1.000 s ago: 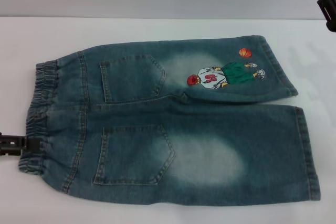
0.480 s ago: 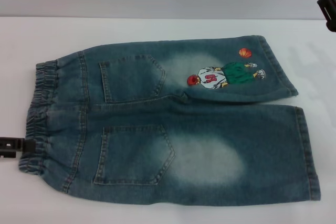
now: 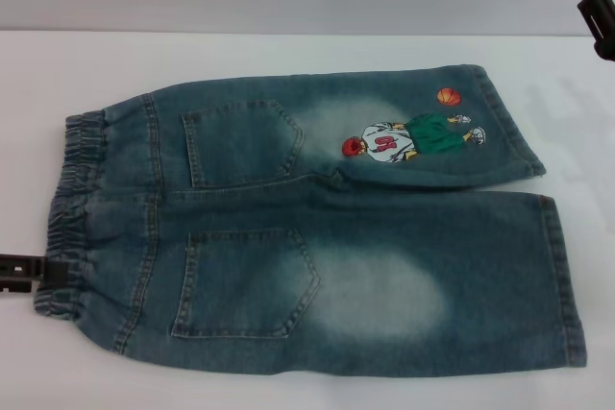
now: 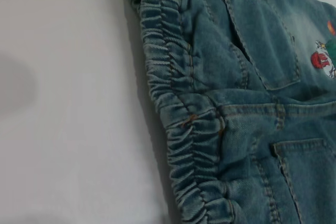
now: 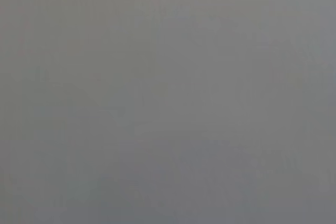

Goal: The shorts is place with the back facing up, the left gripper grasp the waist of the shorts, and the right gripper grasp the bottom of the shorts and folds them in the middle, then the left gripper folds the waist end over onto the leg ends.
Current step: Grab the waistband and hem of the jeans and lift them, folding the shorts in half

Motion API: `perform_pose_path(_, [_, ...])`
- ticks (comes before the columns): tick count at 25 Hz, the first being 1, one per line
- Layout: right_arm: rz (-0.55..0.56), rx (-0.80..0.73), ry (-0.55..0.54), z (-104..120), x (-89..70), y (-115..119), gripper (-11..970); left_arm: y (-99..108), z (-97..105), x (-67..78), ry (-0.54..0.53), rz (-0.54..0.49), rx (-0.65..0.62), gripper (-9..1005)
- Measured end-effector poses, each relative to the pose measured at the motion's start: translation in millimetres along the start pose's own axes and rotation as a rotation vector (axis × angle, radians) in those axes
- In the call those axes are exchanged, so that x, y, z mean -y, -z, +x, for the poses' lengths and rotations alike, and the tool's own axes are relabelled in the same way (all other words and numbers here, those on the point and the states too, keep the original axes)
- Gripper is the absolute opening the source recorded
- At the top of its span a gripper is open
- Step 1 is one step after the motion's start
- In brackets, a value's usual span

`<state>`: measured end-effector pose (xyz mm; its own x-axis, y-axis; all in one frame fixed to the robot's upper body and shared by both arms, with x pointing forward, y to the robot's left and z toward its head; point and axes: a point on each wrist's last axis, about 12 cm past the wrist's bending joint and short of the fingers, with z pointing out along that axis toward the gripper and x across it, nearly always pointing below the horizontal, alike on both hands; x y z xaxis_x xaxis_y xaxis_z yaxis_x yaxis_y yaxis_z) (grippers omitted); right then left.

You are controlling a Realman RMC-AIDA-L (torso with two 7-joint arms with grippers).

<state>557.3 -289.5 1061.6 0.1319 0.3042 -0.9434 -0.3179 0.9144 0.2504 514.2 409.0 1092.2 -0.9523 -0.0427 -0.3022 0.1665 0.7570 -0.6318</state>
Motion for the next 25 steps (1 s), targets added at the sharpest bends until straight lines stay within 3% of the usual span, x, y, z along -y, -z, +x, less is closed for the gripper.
perform_pose_path(25, [0.0,0.002,0.002,-1.8,1.8,-1.4,567,-3.5,-1.0,2.2,-0.002,0.011,-0.007,821])
